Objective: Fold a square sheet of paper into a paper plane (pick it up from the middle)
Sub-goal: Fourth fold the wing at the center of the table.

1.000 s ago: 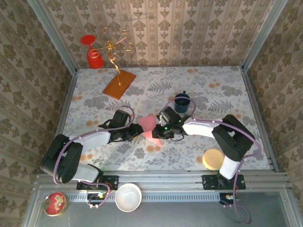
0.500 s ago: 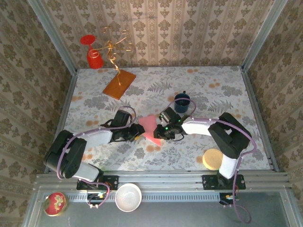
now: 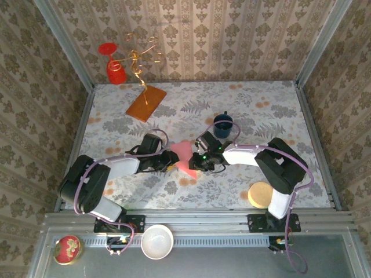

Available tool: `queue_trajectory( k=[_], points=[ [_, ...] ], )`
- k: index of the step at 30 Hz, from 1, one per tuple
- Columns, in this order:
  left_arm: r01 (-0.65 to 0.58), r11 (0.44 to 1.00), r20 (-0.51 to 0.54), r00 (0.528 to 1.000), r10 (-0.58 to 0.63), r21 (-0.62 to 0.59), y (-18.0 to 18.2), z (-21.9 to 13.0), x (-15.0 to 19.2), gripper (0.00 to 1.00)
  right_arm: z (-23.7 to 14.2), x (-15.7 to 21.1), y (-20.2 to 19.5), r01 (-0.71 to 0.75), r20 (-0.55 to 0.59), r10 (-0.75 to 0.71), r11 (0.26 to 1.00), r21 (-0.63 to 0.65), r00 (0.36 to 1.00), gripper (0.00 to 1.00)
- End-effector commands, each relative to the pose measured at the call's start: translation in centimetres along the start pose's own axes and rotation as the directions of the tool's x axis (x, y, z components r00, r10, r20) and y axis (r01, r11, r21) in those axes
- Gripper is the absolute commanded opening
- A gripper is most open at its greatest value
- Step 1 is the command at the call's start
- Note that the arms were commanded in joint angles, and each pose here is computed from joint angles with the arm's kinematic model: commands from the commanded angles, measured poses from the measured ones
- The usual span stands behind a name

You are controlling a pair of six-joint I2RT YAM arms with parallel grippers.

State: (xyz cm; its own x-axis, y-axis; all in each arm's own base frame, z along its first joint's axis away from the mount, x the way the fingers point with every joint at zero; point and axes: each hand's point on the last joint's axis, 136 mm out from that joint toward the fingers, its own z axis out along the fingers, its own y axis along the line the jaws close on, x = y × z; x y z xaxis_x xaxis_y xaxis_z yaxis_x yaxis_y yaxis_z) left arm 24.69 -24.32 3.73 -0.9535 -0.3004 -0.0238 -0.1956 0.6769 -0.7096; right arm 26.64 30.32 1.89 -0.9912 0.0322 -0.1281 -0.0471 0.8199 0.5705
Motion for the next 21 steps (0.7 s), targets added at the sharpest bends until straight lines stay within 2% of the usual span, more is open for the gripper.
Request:
queue_trajectory(
  k=[1, 7, 15, 21],
  points=[
    [-0.001, 0.995, 0.002, 1.000, 0.001, 0.095, -2.1, -0.1, -0.9, 0.37, 0.3, 0.4, -1.3, -0.023, -0.010, 0.023, 0.999, 0.029, 1.000, 0.24],
    [-0.035, 0.988, -0.003, 0.999, 0.035, 0.153, -3.2, -0.5, -1.1, 0.36, 0.2, 0.3, -1.4, -0.023, -0.007, 0.023, 0.999, 0.029, 1.000, 0.24],
    [-0.057, 0.988, -0.044, 0.997, 0.064, 0.145, -2.7, 0.2, -1.1, 0.36, 0.2, 0.3, -1.6, -0.019, -0.008, 0.019, 0.999, 0.035, 1.000, 0.23],
    [-0.074, 0.984, -0.092, 0.992, 0.090, 0.163, -2.9, 0.7, -0.7, 0.32, 0.2, 0.3, -1.7, -0.018, -0.008, 0.018, 0.999, 0.035, 1.000, 0.22]
  ],
)
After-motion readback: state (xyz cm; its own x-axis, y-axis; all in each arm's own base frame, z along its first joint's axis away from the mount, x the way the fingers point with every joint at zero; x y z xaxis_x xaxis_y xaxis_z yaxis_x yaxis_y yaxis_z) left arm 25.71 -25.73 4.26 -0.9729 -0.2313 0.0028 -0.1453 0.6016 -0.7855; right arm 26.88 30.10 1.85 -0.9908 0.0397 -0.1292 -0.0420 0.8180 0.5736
